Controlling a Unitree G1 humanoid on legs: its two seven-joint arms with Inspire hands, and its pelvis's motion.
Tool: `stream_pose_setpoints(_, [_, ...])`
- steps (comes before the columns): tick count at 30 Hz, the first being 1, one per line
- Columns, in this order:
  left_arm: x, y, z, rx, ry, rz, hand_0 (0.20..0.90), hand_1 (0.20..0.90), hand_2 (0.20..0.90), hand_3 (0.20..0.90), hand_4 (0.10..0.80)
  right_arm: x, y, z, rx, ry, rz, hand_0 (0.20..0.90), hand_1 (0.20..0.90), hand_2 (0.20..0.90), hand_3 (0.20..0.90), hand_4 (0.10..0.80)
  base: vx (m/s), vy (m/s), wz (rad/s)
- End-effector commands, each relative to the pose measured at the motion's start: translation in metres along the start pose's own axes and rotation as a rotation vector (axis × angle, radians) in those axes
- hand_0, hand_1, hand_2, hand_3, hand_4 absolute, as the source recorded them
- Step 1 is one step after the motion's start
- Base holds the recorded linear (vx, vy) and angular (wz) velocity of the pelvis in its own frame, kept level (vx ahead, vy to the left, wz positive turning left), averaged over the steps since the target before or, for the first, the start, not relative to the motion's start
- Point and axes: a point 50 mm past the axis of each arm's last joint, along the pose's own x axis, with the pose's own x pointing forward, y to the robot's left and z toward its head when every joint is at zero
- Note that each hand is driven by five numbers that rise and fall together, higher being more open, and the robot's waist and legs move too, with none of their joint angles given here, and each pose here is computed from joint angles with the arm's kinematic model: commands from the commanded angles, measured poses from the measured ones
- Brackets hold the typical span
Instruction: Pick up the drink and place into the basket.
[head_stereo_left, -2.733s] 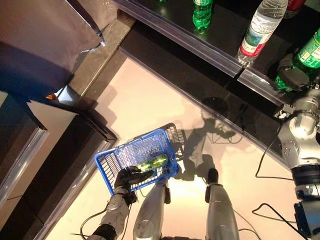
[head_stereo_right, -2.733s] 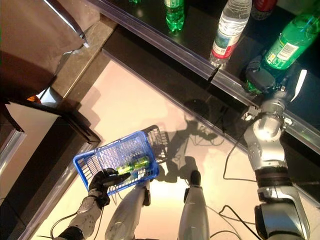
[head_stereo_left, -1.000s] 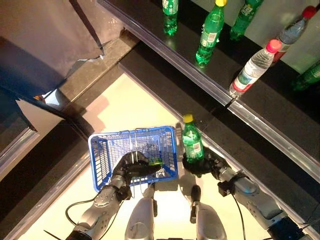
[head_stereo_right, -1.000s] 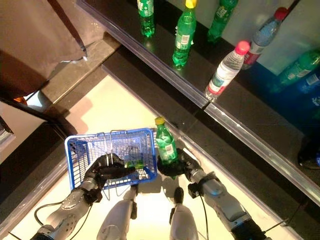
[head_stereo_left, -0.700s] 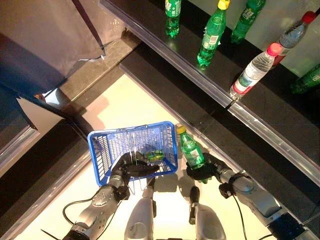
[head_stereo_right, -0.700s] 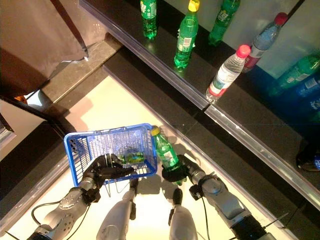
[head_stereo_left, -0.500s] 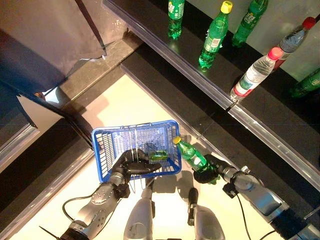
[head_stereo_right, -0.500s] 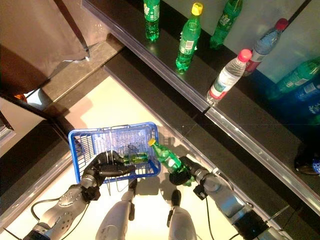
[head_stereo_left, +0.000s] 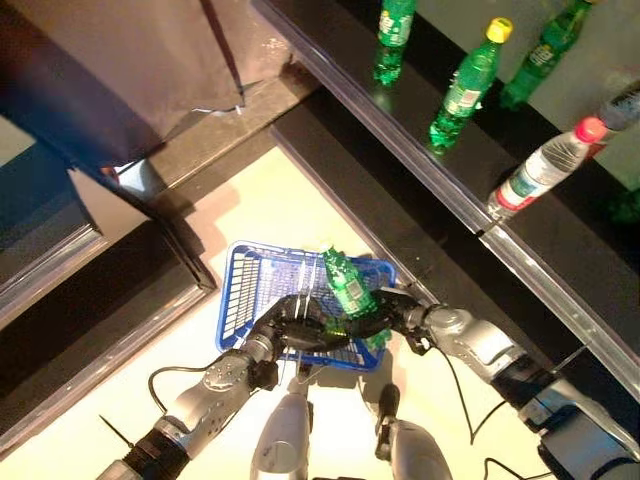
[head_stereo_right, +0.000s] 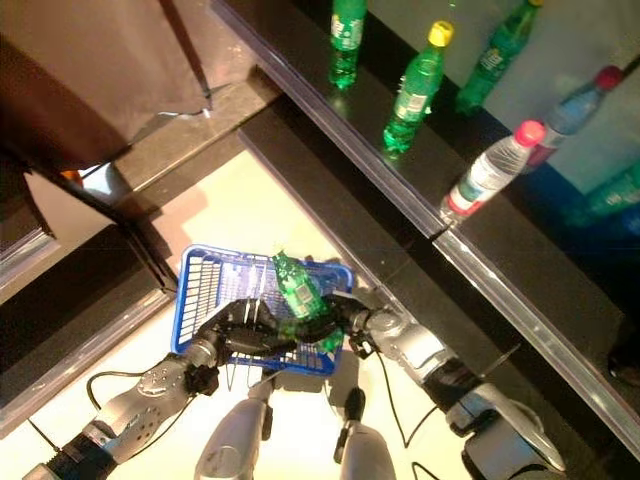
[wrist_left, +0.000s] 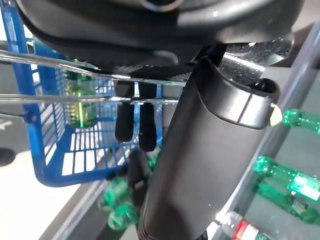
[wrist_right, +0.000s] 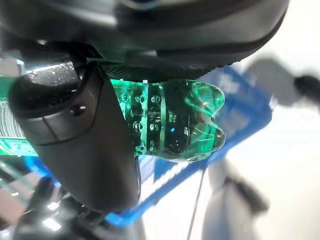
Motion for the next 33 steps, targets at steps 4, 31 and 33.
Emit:
stream_pose_setpoints(4, [0.004,-0.059,0.09,0.066,-0.457,-0.37,0.3,0.3,0.3,0.2,0.1,0.017,0.05,0.026,0.179,-0.049,0.275,0.3,0.3,0.3,0.2,0.1,-0.022,0.033,0.01])
stream_pose_setpoints(31, [0.006,-0.074,0.112,0.086,-0.566,-0.424,0.3,0.3,0.3,0.2,0.1,0.025,0.003,-0.025,0.166,0.298,0.001,0.3,0.3,0.3,0.2,0.1,-0.007,0.007,0.02])
stream_pose_setpoints(33, [0.005,-0.071,0.112,0.09,-0.571,-0.413,0.3,0.3,0.3,0.2,0.1,0.02,-0.006,-0.025,0.078,0.311,-0.065,0.3,0.3,0.3,0.2,0.1,0.0,0.0,0.0])
